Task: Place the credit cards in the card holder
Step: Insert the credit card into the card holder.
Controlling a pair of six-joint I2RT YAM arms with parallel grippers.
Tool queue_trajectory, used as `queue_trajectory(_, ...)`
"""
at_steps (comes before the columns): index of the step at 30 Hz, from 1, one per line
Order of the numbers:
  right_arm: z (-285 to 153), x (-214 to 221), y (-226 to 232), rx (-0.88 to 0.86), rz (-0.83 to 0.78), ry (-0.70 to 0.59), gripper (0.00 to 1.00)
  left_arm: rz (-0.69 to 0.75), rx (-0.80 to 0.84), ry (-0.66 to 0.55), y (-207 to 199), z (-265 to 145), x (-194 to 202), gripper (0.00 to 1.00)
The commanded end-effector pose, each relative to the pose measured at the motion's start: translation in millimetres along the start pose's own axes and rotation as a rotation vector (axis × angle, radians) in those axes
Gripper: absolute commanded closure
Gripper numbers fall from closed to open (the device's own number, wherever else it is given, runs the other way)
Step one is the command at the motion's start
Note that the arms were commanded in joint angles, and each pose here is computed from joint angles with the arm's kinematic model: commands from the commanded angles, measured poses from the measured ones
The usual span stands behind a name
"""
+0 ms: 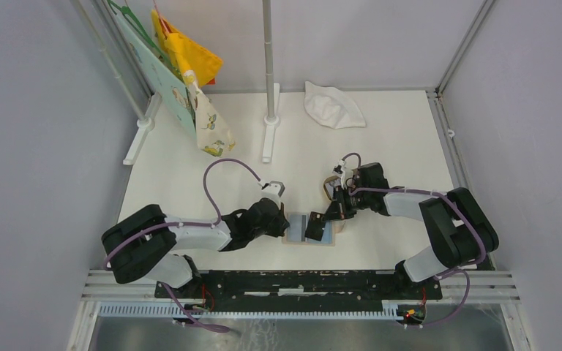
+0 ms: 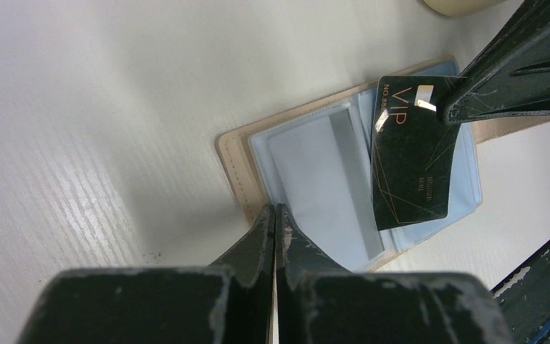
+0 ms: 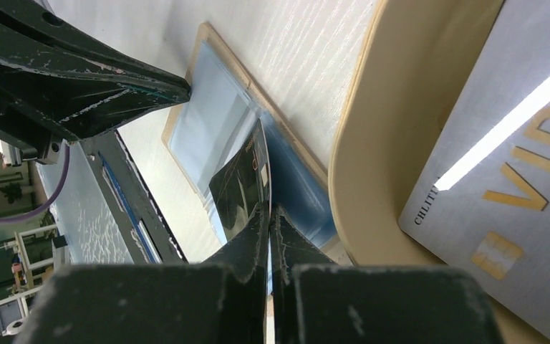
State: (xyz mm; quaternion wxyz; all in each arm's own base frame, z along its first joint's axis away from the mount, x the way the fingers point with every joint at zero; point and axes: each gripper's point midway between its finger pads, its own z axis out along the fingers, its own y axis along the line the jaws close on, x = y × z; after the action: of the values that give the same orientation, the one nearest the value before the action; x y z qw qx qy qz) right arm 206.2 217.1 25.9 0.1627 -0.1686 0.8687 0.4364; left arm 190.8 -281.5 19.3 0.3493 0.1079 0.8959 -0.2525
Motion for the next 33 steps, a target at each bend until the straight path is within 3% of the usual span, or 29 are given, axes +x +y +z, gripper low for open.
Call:
queue_trajectory(1, 5, -5, -6, 0.037, -0.035, 0.018, 1.0, 0.019, 0.018, -0.01, -7, 5, -8, 0.98)
queue_trajectory(33, 16, 15, -2, 0.01, 0.061, 0.102, 0.98, 0.05, 0.032, -0.012, -12, 7, -12, 0.98)
